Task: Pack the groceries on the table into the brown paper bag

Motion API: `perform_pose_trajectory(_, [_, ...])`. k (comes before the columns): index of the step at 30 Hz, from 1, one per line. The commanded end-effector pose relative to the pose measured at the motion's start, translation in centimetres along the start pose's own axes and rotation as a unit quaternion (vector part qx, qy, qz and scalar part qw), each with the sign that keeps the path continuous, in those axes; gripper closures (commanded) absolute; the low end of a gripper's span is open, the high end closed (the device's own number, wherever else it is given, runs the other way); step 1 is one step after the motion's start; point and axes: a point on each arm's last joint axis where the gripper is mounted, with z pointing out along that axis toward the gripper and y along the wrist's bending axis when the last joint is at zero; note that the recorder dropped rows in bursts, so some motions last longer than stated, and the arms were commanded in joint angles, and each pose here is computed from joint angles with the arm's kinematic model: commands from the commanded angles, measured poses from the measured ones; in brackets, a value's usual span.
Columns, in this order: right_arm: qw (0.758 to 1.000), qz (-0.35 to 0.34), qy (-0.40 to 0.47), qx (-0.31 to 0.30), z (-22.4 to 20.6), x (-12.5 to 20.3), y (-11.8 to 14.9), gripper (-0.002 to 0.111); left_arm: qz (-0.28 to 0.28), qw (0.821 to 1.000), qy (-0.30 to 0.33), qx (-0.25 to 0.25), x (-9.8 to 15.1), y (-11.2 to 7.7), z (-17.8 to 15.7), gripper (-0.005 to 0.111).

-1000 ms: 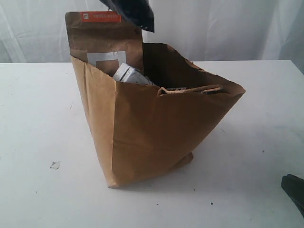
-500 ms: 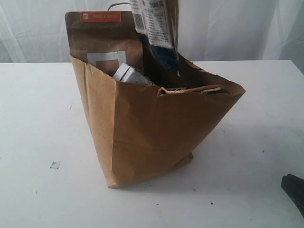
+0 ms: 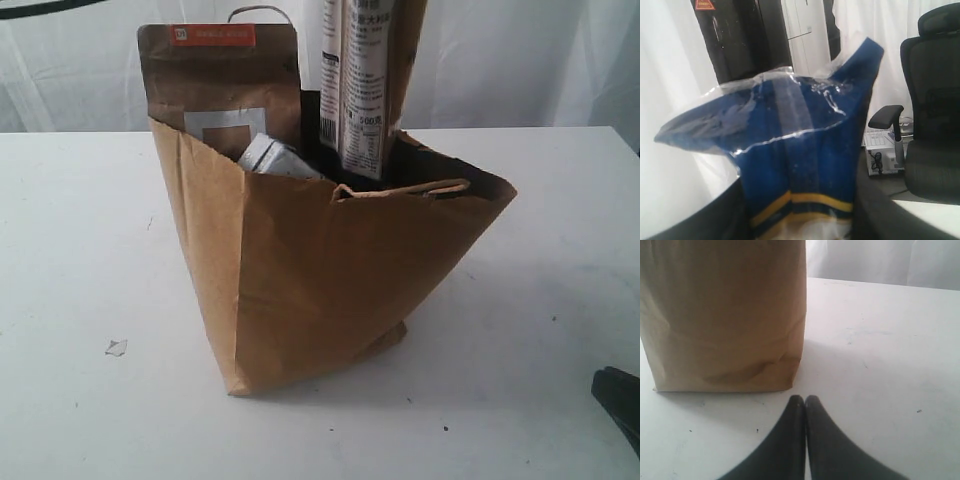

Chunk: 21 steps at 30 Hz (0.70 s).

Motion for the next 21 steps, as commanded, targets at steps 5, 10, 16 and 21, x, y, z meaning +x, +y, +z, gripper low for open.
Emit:
perform_pose_trajectory(5, [1.0,0.002,-0.002,0.002,0.0,0.1,0.0,0.108,-0.034,0.999,-0.016,0.02,1.0,0.1,1.0,0.107])
perform_pose_trajectory(10, [1.0,0.002,-0.002,0.002,0.0,0.1,0.0,0.108,-0.036,0.999,-0.007,0.029,2.0,-0.3,0.4,0.107])
perform_pose_trajectory(16, [1.0,0.002,-0.002,0.002,0.0,0.1,0.0,0.108,0.008,1.0,-0.016,-0.004,-0.1,-0.5,-0.9,0.107])
perform_pose_trajectory(21, [1.0,0.002,-0.002,0.002,0.0,0.1,0.0,0.108,0.01,0.999,-0.031,-0.021,-1.6,0.1,-2.5,0.107])
